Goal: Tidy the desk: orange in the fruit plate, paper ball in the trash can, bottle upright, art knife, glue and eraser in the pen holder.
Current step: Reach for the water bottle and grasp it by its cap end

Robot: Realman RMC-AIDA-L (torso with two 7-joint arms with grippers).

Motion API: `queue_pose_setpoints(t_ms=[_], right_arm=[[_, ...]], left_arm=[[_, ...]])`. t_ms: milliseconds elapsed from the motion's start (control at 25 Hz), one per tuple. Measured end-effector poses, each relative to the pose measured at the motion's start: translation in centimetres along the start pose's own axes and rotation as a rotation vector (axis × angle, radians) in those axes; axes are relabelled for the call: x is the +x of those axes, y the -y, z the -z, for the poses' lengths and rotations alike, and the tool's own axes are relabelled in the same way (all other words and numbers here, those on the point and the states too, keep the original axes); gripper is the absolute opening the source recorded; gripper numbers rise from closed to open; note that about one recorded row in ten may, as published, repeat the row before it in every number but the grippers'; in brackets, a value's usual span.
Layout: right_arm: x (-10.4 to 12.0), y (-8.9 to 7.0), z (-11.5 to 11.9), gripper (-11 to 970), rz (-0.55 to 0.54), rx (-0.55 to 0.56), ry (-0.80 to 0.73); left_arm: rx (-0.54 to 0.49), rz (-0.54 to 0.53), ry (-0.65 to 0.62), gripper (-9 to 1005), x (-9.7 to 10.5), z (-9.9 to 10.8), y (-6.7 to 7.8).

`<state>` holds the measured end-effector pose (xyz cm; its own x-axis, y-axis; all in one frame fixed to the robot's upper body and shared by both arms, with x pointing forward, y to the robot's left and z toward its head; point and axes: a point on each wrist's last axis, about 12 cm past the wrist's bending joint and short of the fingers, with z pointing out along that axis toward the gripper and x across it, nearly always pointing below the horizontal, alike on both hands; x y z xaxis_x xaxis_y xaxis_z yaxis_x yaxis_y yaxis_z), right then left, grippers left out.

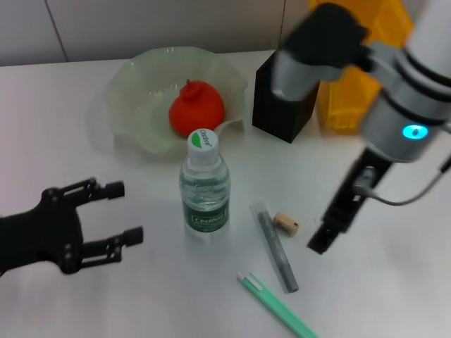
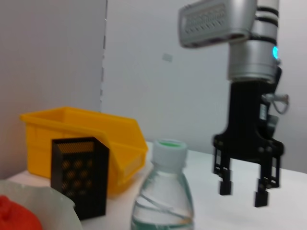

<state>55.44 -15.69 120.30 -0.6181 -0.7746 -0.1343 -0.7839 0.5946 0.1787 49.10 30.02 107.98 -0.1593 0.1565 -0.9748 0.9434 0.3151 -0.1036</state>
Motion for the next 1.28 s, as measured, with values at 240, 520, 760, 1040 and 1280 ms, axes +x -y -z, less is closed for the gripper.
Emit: queue_pose_setpoints(t_ms=[240, 520, 760, 1040, 1280], right_arm=[[4.8, 2.2, -0.2, 639, 0.003, -0.089, 0.177], [9.9, 3.8, -0.2, 639, 0.091, -0.175, 0.475], [14.3, 4.1, -1.9, 639, 0.237, -0.158, 0.722], [16.3, 4.6, -3.0, 639, 0.251, -0.160, 0.833], [16.5, 4.9, -3.6, 639, 0.240, -0.169, 0.854]], left_arm=[[-0.001, 0.016, 0.017, 752, -0.5, -2.2, -1.1], [0.025, 0.023, 0.038, 750, -1.6, -4.1, -2.0], [0.027, 0.029, 0.045, 749, -1.8, -4.6, -2.2], [0.001, 0.060, 0.076, 747, -2.2, -5.8, -2.9], [0.020, 0.071, 0.085, 745, -2.6, -6.9, -3.1]])
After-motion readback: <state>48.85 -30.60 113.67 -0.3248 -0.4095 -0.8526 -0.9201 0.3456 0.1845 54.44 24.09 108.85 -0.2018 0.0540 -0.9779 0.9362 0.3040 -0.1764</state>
